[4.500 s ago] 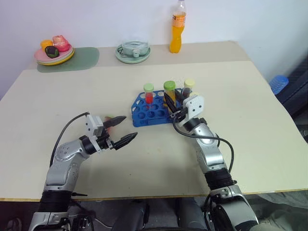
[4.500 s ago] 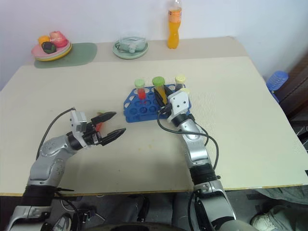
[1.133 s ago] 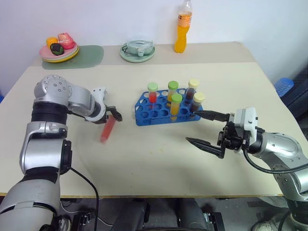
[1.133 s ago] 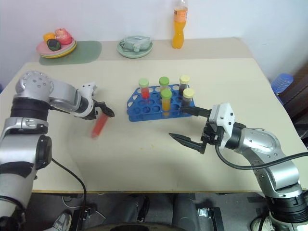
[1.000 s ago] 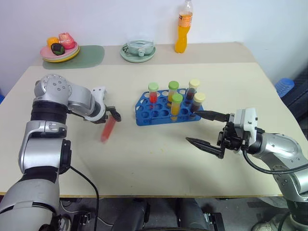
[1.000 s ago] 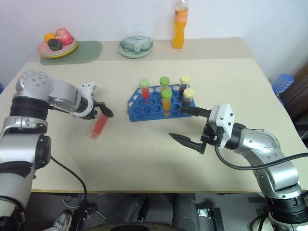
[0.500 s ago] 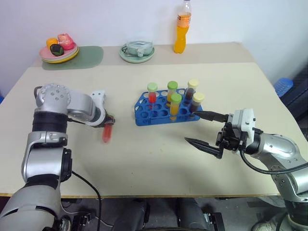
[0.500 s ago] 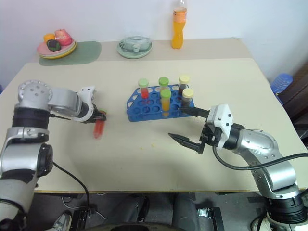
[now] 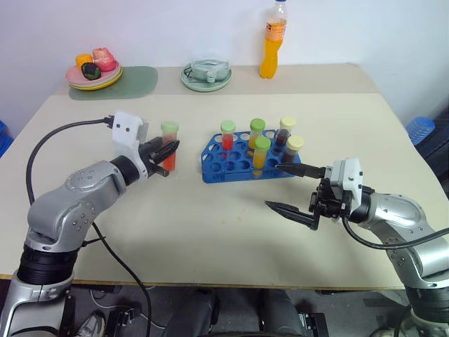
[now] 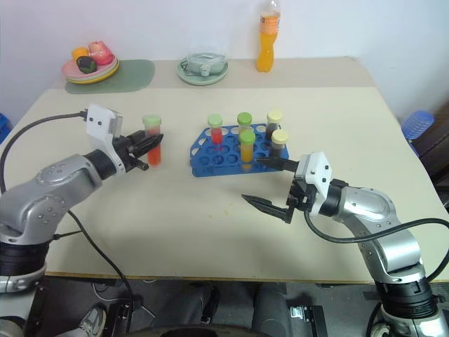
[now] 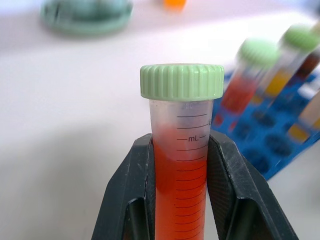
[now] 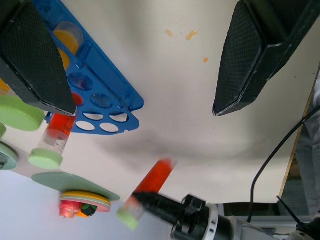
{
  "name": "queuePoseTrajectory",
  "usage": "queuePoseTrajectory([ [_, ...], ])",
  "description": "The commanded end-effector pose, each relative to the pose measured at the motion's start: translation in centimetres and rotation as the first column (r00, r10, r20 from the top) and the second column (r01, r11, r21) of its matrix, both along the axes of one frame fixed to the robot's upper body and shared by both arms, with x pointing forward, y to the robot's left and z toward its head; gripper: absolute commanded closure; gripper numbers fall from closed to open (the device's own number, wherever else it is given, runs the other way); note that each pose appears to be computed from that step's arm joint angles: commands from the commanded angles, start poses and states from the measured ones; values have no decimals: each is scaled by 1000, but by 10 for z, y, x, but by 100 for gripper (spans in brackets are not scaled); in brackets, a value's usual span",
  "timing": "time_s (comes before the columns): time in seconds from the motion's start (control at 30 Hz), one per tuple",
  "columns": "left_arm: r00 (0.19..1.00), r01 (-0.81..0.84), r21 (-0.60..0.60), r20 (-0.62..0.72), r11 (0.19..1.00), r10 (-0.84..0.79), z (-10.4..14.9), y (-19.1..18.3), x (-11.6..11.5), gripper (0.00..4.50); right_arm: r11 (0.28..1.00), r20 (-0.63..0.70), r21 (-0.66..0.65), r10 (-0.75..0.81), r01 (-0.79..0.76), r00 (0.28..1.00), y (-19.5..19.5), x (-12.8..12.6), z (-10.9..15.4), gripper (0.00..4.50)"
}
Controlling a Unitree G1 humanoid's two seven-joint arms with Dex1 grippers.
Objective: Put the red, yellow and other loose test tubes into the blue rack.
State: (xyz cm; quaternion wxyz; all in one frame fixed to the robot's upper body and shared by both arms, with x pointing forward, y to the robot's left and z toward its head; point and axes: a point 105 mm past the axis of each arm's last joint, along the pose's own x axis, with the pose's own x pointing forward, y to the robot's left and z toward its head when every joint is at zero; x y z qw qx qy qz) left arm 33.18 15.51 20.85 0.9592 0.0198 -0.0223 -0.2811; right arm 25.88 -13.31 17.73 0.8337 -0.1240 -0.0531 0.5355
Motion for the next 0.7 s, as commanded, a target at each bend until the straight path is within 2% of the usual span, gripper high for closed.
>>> queuePoseTrajectory([
  [0.03, 949, 82, 71, 298, 994, -99, 31, -17, -15, 371, 1000, 44, 3, -1, 1, 999, -2, 0, 9, 0],
  [0.13, 909, 114, 138, 385, 984, -159, 22, -35, -14, 371, 1000, 47, -7, -24, 24, 999, -5, 1, 8, 0],
  [0.23, 886, 154, 79, 430, 985, -173, 19, -51, -12, 371, 999, 38, -11, -49, 50, 998, -10, -1, 7, 0],
  [0.4, 883, 184, 57, 429, 981, -191, -6, -71, 3, 371, 994, 17, -29, -108, 108, 994, -20, -9, 2, 0],
  [0.7, 868, 280, 0, 426, 960, -254, -22, -97, 15, 371, 974, -38, -31, -224, 222, 974, -37, -25, -6, 0],
])
